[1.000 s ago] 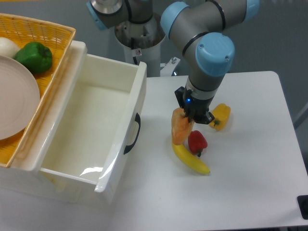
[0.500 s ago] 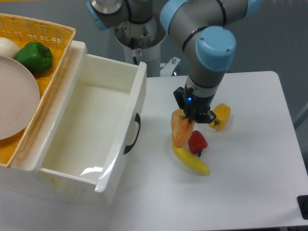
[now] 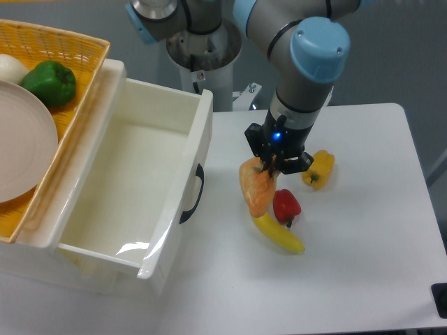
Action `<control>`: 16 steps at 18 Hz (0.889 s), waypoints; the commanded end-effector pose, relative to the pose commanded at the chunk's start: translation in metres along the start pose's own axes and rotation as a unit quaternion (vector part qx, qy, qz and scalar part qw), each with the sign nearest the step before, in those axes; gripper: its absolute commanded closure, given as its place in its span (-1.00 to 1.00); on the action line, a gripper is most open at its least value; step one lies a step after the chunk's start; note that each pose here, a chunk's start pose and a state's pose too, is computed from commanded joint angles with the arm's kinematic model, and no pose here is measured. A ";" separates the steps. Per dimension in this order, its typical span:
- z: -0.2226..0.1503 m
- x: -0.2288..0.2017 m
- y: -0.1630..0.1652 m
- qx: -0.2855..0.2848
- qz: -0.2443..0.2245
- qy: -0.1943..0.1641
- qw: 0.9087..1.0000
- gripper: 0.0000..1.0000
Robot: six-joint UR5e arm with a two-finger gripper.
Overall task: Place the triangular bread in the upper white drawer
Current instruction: 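Carry the held bread over the open white drawer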
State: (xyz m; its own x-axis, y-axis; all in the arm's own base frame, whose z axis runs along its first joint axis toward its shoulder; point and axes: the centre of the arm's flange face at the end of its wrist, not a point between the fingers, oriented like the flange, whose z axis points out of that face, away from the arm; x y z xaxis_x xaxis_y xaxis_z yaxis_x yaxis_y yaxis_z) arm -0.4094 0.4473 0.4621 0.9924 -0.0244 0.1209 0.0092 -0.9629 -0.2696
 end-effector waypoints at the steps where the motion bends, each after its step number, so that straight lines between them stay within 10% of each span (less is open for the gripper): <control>1: -0.002 0.003 -0.002 0.009 -0.007 0.004 1.000 0.86; 16: -0.052 0.078 -0.007 0.066 -0.059 0.041 0.995 0.86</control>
State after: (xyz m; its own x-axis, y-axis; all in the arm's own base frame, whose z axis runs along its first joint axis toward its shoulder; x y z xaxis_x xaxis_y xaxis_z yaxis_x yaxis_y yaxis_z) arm -0.3379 0.4382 0.5228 0.9701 0.0589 0.2354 0.1458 -0.9170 -0.3714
